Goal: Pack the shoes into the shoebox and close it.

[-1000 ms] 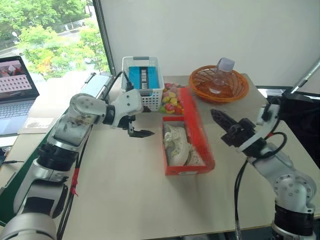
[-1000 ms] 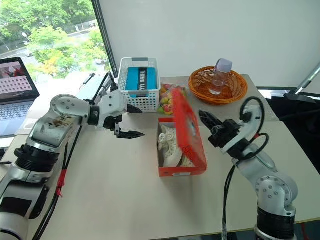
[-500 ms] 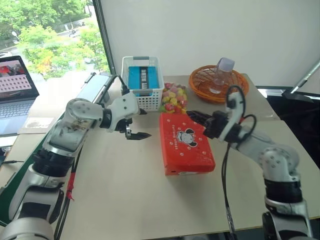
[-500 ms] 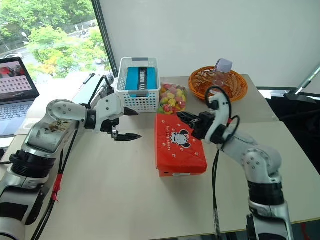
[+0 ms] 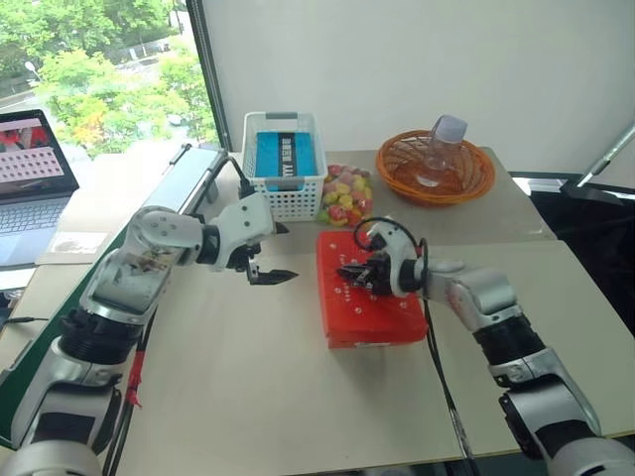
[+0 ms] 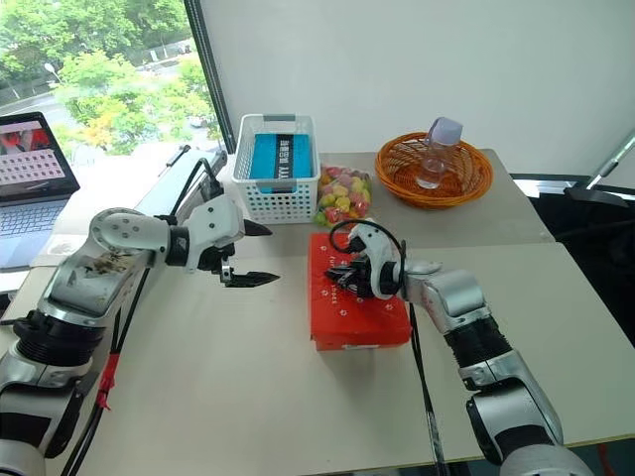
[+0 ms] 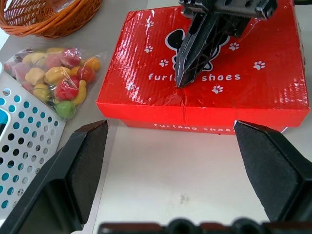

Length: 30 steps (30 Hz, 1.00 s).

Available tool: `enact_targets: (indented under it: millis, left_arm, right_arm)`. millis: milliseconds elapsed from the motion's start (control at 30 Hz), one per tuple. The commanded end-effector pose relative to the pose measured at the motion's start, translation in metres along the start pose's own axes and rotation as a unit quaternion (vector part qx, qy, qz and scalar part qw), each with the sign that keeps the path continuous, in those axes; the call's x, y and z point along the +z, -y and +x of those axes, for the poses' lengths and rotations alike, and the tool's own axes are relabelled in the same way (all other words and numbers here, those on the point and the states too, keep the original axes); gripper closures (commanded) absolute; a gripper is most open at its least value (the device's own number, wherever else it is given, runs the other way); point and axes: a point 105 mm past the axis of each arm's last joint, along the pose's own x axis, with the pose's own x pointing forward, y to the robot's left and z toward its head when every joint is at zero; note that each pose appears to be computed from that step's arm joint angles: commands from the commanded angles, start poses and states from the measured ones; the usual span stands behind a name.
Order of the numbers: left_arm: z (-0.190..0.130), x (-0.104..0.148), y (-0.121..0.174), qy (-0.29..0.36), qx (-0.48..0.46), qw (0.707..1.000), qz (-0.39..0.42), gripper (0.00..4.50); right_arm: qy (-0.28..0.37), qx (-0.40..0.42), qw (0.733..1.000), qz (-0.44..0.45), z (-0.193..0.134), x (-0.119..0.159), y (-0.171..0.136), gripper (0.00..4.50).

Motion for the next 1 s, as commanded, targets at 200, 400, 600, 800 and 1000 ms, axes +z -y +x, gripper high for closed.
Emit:
enact_targets:
  millis: [200, 400, 600, 800, 1000]
  left_arm:
    - [-0.004, 0.008, -0.001, 0.017, 0.011, 1.000, 0.005, 0.00]
    - [0.004, 0.017, 0.015, 0.069, -0.030, 0.997, -0.015, 0.00]
    - [0.015, 0.021, 0.022, 0.106, -0.039, 0.993, -0.034, 0.00]
    - [0.011, 0.023, 0.011, 0.129, -0.010, 0.991, -0.043, 0.00]
    - [0.009, -0.001, -0.001, 0.102, 0.067, 0.991, -0.056, 0.00]
  right_arm:
    - [0.065, 0.002, 0.998, -0.019, -0.035, 0.023, -0.005, 3.94]
    - [0.125, -0.009, 0.990, -0.072, -0.086, 0.052, -0.015, 2.16]
    - [0.115, -0.040, 0.986, -0.114, -0.118, 0.054, -0.014, 0.04]
    - [0.118, -0.032, 0.985, -0.123, -0.143, 0.056, -0.023, 0.04]
    - [0.155, -0.177, 0.969, -0.070, -0.173, 0.049, 0.018, 0.04]
